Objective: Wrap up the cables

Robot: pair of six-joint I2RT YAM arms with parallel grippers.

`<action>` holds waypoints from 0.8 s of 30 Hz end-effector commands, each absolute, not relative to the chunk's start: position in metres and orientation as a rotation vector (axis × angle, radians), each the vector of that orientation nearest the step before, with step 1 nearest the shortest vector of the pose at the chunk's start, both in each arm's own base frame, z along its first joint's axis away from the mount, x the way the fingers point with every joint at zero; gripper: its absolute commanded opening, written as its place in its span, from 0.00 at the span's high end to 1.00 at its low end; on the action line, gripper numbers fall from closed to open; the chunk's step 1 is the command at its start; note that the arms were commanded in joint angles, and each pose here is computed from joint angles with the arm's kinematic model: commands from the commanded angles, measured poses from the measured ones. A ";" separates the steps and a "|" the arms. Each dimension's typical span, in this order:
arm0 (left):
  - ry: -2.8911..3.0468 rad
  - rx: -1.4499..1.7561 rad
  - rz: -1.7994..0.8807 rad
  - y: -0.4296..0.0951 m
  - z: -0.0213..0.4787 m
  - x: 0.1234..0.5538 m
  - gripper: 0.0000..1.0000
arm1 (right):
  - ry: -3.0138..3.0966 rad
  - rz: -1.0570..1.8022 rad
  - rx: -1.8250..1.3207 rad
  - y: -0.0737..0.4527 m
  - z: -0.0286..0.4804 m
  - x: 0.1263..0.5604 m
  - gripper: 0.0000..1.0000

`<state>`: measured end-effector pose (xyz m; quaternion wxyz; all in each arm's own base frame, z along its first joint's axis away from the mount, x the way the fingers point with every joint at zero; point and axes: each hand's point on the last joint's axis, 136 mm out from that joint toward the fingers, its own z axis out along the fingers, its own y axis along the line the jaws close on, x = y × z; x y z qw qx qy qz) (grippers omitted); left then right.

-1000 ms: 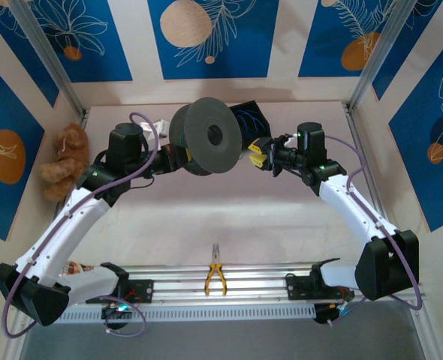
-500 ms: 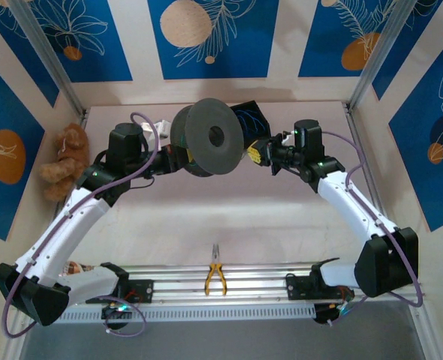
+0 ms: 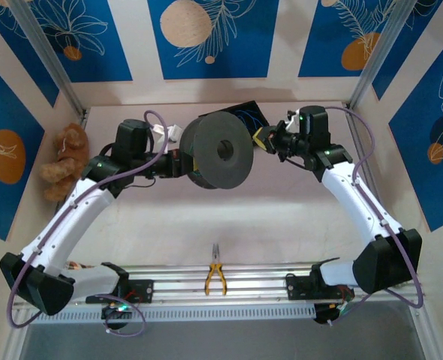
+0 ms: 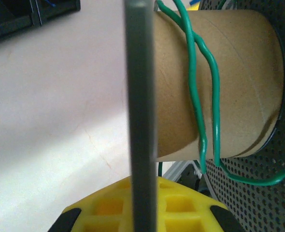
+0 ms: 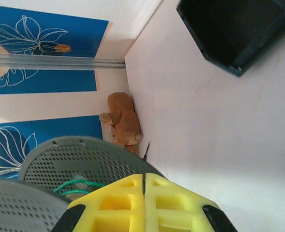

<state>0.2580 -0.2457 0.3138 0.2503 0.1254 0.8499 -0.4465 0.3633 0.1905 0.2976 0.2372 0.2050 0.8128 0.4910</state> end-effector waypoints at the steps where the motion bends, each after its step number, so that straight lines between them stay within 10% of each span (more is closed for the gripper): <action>1: 2.257 0.548 -1.272 -0.256 0.334 0.238 1.00 | 2.139 1.300 0.225 0.194 0.325 0.374 1.00; 24: 2.492 0.786 -0.928 -0.278 0.284 0.244 1.00 | 1.865 1.131 -0.772 0.274 0.400 0.327 1.00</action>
